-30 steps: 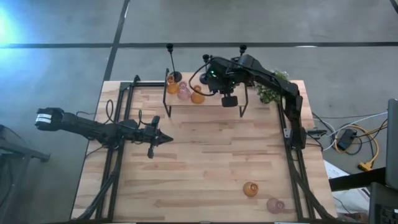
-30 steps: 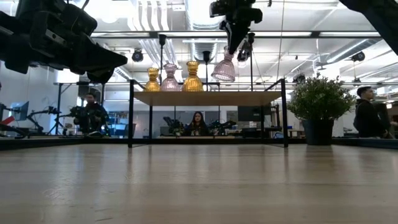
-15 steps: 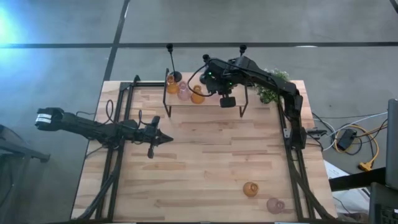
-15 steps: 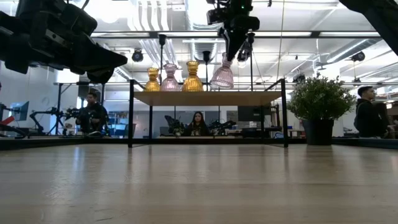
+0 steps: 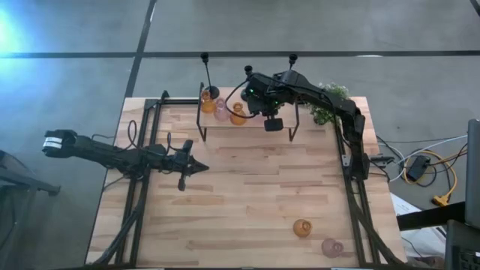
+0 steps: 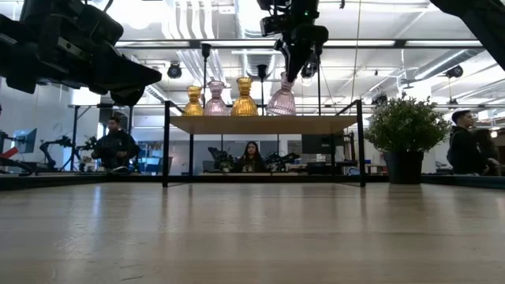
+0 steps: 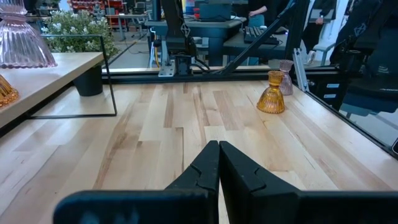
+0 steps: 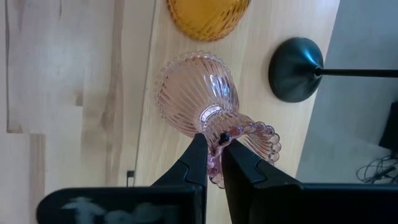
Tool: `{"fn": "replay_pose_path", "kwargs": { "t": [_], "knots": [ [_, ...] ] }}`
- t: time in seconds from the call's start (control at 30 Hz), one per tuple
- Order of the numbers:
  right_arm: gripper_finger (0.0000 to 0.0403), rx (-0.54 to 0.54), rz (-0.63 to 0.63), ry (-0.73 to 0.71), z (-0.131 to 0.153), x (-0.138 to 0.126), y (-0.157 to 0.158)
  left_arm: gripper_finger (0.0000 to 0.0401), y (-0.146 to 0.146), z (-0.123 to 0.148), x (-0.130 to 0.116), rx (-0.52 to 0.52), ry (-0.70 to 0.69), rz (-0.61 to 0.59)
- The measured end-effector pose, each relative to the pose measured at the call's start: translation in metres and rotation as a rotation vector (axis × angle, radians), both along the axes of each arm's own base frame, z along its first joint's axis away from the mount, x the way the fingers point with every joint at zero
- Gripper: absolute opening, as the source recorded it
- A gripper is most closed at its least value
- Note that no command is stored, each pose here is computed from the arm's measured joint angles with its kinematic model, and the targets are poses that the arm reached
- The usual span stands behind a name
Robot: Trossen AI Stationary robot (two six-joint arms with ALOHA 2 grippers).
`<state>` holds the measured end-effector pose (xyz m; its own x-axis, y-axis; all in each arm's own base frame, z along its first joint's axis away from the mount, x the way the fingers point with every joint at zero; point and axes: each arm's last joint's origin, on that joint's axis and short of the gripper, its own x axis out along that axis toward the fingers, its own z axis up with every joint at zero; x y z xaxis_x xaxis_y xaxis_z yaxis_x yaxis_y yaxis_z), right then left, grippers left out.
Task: Pick & Place candle stick holders
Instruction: Put the top pink glass candle holder on the shelf
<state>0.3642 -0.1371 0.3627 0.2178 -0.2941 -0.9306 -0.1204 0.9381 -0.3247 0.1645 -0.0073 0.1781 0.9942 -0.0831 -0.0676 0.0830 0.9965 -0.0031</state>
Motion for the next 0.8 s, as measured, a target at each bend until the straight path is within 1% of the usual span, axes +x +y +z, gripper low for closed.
{"fn": "replay_pose_path", "kwargs": {
  "t": [0.3, 0.8],
  "knots": [
    [0.0018, 0.019, 0.006, -0.022, -0.0004, 0.0019, 0.0004, 0.0012, 0.0, 0.0, 0.0, 0.0, 0.0, 0.0],
    [0.0018, 0.018, 0.002, -0.005, -0.0068, 0.0031, -0.0004, 0.0012, -0.0001, 0.0, 0.0, 0.0, 0.0, 0.0]
  ]
}}
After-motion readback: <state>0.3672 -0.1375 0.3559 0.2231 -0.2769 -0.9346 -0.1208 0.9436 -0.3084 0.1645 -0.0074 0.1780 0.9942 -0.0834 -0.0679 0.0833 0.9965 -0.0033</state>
